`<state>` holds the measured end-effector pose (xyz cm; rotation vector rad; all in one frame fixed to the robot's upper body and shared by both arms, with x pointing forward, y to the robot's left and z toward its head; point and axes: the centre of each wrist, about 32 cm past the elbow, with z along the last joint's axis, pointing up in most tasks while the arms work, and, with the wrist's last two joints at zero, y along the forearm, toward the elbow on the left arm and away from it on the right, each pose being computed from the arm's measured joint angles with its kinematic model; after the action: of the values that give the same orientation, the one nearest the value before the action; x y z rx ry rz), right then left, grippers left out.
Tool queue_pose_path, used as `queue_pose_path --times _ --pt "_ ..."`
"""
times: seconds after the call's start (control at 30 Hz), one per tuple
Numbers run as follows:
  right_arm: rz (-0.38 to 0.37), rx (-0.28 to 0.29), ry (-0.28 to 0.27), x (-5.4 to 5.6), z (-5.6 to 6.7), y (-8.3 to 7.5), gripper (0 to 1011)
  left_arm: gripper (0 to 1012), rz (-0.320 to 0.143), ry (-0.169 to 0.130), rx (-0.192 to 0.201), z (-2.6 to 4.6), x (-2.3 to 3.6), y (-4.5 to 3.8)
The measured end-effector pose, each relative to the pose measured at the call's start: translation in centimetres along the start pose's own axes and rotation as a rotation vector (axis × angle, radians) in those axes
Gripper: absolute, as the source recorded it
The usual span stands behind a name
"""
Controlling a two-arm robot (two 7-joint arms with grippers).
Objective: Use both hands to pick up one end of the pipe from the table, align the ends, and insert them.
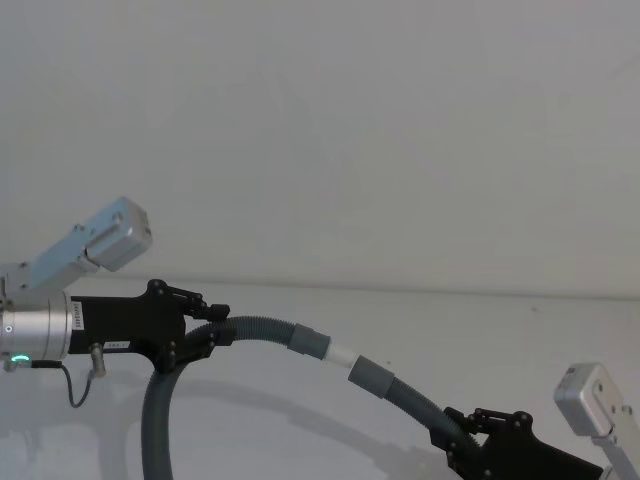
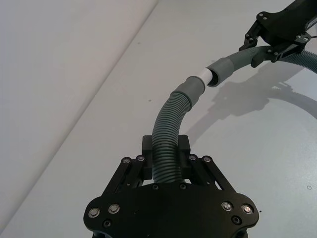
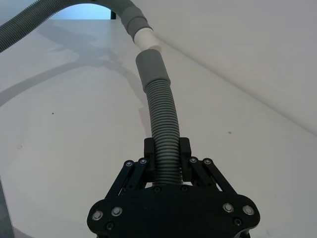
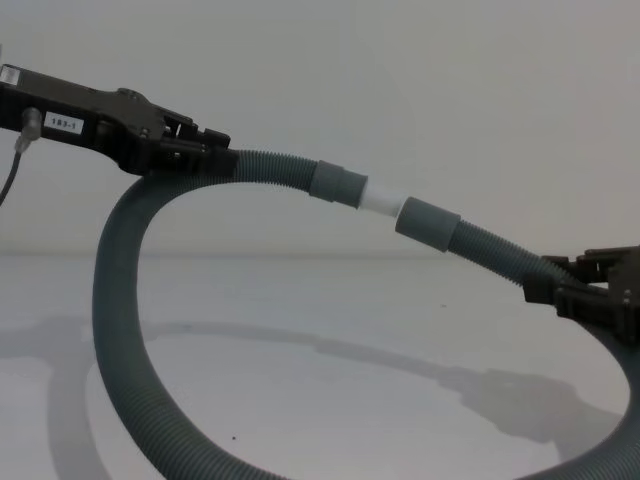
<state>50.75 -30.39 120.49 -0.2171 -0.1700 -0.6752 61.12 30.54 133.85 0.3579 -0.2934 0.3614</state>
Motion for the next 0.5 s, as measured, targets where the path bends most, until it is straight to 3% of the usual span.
queue_pose_path --times 0.5 --pt "0.0 -0.002 -0.001 0.03 0.01 0.23 257 272 -0.007 0.003 -0.005 -0.24 0.08 -0.19"
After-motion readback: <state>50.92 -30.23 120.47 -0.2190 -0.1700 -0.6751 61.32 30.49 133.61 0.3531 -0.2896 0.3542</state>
